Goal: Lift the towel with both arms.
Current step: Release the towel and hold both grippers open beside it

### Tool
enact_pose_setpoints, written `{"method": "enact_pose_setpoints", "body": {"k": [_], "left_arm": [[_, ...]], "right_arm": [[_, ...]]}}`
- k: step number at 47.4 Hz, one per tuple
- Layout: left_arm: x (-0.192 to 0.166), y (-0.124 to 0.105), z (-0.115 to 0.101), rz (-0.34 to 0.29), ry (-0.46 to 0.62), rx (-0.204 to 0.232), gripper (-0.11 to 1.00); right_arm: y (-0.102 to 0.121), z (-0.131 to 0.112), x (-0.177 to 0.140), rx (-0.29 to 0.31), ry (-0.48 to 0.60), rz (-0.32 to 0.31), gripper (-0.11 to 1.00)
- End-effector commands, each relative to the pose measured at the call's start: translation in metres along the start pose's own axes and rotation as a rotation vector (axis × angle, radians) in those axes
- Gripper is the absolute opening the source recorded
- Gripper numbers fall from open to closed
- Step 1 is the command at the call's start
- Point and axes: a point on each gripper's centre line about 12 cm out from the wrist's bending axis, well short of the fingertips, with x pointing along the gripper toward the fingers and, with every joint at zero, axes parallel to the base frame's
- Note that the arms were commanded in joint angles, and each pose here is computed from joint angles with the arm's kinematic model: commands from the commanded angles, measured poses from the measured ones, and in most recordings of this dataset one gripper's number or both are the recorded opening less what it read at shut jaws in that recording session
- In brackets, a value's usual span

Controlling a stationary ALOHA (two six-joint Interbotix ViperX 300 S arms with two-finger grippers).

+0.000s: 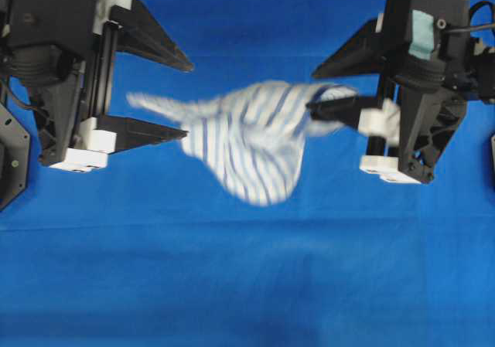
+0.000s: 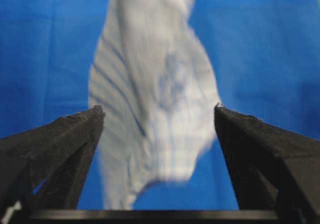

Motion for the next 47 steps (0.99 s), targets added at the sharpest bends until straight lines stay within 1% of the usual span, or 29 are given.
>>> {"method": "enact_pose_setpoints", "body": {"k": [1, 3, 4, 8, 13, 16, 18, 27, 35, 43, 47], "left_arm": [[-0.01, 0.001, 0.007, 0.006, -0.047, 0.001, 0.83], [-0.012, 0.001, 0.008, 0.006, -0.055, 0.001, 0.82], [-0.012, 0.001, 0.007, 0.005, -0.055, -0.001, 0.82], [-0.013, 0.001, 0.007, 0.006, -0.057, 0.001, 0.82], [-0.01, 0.001, 0.005, 0.007, -0.052, 0.0, 0.82], [-0.003, 0.001, 0.0, 0.005, -0.04, -0.001, 0.82], [0.0, 0.001, -0.004, 0.005, -0.034, 0.0, 0.82], [0.019, 0.0, -0.03, 0.005, -0.024, -0.002, 0.82], [0.035, -0.001, -0.056, 0.007, -0.032, -0.003, 0.82], [0.052, -0.002, -0.088, 0.009, -0.043, -0.008, 0.82], [0.057, -0.002, -0.1, 0.011, -0.059, -0.007, 0.82]], "right_arm": [[-0.003, 0.005, -0.009, -0.001, -0.033, -0.004, 0.63], [-0.003, 0.005, -0.009, -0.001, -0.032, -0.007, 0.69], [-0.003, 0.005, -0.009, -0.002, -0.033, -0.008, 0.69], [-0.003, 0.005, -0.009, -0.001, -0.033, -0.009, 0.65], [-0.003, 0.002, -0.007, -0.004, -0.023, -0.011, 0.66], [-0.003, -0.001, -0.004, -0.007, -0.013, -0.013, 0.66], [-0.002, -0.007, 0.002, -0.014, 0.006, -0.016, 0.66], [0.001, -0.036, 0.028, -0.03, 0.065, -0.017, 0.66], [0.004, -0.055, 0.044, -0.027, 0.074, 0.0, 0.66], [0.009, -0.079, 0.064, -0.039, 0.06, 0.04, 0.66], [0.011, -0.093, 0.074, -0.033, 0.049, 0.063, 0.66]]}}
